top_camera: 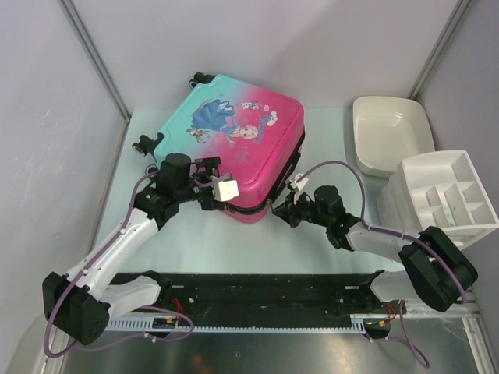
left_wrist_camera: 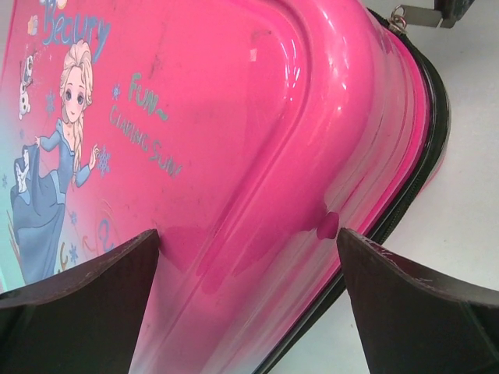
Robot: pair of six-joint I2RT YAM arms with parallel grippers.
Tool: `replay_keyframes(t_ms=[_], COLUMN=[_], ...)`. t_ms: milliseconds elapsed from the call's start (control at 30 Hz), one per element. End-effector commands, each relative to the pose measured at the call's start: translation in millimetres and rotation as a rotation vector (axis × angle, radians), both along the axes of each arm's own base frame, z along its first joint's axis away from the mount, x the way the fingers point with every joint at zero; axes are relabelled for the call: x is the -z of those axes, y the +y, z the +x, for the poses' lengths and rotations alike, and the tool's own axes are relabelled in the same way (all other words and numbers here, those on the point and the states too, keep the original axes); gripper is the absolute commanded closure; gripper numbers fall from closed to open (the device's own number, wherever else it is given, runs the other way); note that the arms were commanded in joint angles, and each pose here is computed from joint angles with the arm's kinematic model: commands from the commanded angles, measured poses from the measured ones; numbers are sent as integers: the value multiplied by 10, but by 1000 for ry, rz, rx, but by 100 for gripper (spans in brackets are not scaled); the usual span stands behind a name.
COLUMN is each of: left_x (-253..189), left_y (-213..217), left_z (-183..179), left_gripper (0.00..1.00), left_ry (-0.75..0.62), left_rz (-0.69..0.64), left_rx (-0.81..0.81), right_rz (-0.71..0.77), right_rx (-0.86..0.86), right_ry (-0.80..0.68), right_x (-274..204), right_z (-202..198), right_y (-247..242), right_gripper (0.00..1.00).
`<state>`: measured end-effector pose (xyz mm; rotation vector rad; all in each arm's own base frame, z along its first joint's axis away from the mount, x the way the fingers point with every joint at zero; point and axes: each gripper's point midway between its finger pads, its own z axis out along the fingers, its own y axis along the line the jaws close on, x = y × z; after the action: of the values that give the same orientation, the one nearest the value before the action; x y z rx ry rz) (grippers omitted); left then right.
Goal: Open, take out, and arrange the luggage
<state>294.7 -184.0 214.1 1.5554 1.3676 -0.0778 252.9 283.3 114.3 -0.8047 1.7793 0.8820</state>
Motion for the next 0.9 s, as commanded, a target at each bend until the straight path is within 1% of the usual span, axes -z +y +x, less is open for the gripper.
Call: replay_keyframes(t_ms=[0, 100, 133, 233, 267, 333, 367, 467, 633, 667, 700, 867], left_x=[112, 75, 71, 88, 106, 115, 125, 154, 171, 163, 158, 185], left_y=[12, -30, -36, -54, -57, -63, -66, -66, -75, -78, -78, -100], left_z=[-16, 37, 43, 53, 46, 44, 42, 35, 35, 43, 41, 22], left_gripper=[0, 0, 0, 0, 0, 0, 0, 0, 0, 0, 0, 0], left_ry=[25, 32, 32, 42, 49, 51, 57, 63, 62, 58, 58, 65], left_rz=[33, 24, 23, 20, 19, 15, 12, 9, 9, 9, 8, 3], left_rx=[23, 25, 26, 29, 30, 31, 30, 30, 34, 35, 34, 50], right_rz=[43, 63, 78, 87, 88, 84, 84, 83, 85, 84, 83, 84], right_rx=[17, 26, 25, 29, 26, 37, 36, 45, 30, 28, 23, 9], right_ry=[-66, -85, -94, -79, -76, -75, -78, -90, -97, -100, -111, -123], right_x=[-171, -173, -211, -171, -167, -144, -140, -123, -90, -82, -93, -69], right_z=[92, 168, 191, 209, 201, 221, 224, 260, 304, 309, 326, 393], right_y=[32, 87, 113, 145, 156, 154, 160, 163, 212, 218, 233, 248], right_gripper=[100, 100, 98, 72, 67, 66, 63, 60, 58, 55, 54, 53])
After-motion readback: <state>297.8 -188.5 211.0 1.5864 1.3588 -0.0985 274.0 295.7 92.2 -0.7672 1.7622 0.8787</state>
